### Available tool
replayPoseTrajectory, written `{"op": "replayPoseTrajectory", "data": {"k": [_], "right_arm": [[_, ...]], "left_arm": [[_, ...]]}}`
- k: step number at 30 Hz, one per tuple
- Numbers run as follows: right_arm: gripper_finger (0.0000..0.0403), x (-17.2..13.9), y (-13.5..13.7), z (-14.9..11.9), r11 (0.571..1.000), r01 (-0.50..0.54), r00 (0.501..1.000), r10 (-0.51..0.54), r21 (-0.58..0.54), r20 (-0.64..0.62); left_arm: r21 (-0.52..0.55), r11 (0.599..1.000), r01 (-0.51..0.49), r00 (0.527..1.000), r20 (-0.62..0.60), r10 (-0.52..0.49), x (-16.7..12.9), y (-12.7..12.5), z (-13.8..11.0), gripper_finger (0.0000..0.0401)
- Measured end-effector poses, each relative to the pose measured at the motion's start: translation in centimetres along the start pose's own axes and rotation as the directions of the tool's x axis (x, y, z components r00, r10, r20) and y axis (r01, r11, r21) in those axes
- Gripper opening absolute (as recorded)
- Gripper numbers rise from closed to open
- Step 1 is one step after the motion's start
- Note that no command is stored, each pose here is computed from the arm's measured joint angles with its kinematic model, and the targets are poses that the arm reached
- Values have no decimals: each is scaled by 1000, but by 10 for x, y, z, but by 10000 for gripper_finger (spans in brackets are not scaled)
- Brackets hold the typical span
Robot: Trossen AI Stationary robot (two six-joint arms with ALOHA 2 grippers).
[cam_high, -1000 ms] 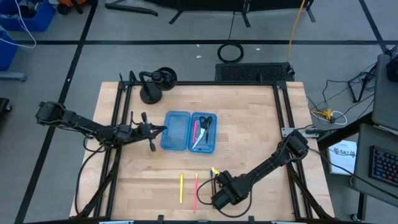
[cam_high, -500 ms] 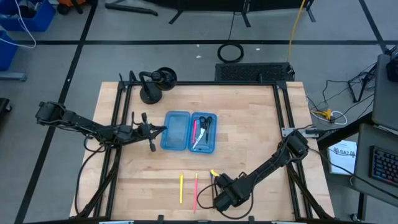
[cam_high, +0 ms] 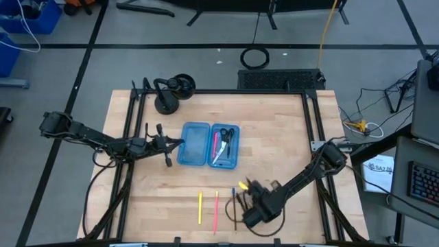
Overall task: Pick & place school supplies into a supply box
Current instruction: Put the black transparent pen into the blue supply box
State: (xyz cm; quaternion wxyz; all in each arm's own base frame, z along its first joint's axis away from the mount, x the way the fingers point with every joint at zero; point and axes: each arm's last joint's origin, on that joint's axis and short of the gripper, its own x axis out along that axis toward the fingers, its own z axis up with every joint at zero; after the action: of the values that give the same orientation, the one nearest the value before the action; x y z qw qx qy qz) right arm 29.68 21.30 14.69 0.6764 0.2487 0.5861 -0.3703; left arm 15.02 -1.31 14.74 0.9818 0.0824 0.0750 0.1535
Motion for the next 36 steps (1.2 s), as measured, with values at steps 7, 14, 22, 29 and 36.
{"op": "replayPoseTrajectory", "data": {"k": [7,14,22,29,36], "right_arm": [[28,-38,-2,6,981,-186,974,177,56,138],[28,-79,0,39,886,-455,828,383,92,410],[27,-97,-18,125,856,-513,743,406,64,532],[27,-57,-42,207,844,-524,762,402,117,508],[27,-3,-62,229,746,-609,769,472,270,432]], "left_arm": [[-1,1000,0,1000,1,0,0,0,0,8],[-26,1000,0,1000,3,0,0,0,0,8],[-44,999,-3,999,34,4,0,0,4,8],[-47,999,-4,999,46,6,0,1,5,8],[-49,999,-4,999,52,7,0,1,6,8]]}}
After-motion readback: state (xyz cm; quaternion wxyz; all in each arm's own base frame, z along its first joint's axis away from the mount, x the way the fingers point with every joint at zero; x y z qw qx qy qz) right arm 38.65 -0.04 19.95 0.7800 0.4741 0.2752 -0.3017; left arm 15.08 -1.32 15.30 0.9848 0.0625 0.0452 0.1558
